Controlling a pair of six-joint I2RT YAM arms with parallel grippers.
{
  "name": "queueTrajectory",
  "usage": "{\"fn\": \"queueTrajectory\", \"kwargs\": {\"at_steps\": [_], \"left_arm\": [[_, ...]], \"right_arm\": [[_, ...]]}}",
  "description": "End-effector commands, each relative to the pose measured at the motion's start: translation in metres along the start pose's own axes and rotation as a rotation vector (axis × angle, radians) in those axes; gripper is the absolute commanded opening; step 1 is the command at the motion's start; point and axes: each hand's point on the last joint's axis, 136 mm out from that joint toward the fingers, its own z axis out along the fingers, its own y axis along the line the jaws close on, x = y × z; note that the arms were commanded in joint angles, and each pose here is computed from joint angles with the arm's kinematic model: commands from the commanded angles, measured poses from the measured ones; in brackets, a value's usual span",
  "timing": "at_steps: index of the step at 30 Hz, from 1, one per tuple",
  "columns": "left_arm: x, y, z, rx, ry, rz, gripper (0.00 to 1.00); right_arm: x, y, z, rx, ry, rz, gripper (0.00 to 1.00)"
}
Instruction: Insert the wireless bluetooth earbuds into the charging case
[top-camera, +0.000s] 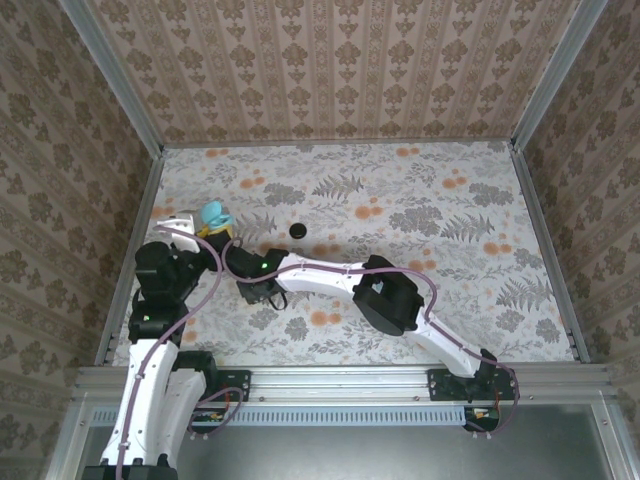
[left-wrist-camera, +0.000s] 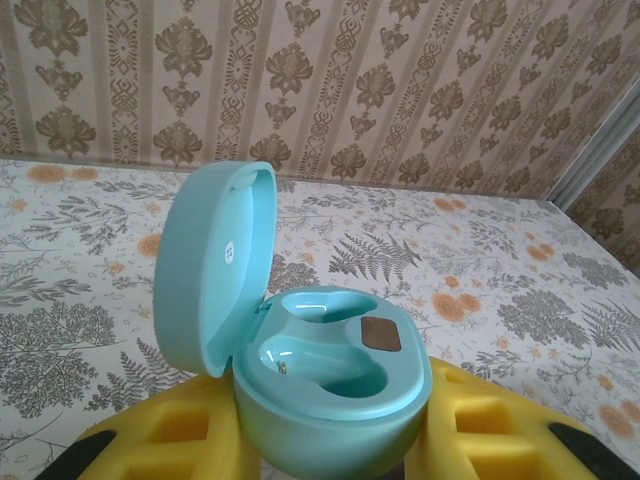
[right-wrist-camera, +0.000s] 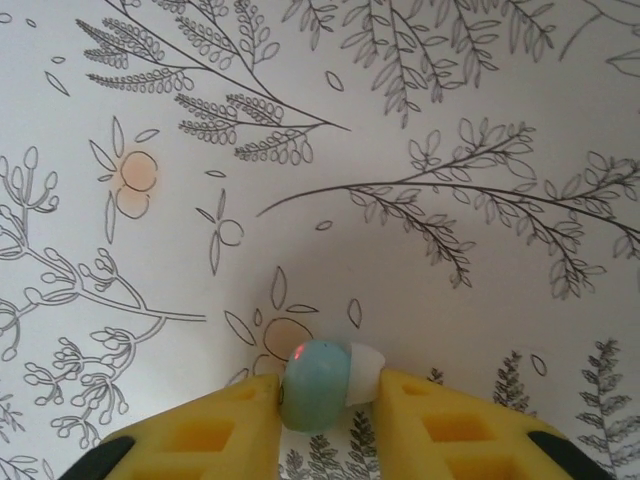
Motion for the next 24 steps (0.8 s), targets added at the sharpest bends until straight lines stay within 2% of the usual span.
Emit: {"fn": "queueTrajectory", "kwargs": {"at_steps": [1, 16, 21, 24], "left_arm": [[-0.012, -0.023, -0.005, 0.111, -0.046, 0.026, 0.20], [-0.008, -0.029, -0.002, 0.156, -0.031, -0.005, 0.20], [-0.007, -0.033, 0.000, 0.180, -0.019, -0.008, 0.20], [-0.007, -0.034, 0.001, 0.185, -0.017, -0.012, 0.20]], "right_arm": [[0.017, -0.036, 0.000, 0.087, 0.055, -0.022, 0.28], [0.061, -0.148, -0.044, 0.184, 0.090, -0.060, 0.29], [0.061, -0.187, -0.063, 0.208, 0.080, -0.011, 0.45], [0.054, -0.201, -0.079, 0.213, 0.051, 0.025, 0.51]]}}
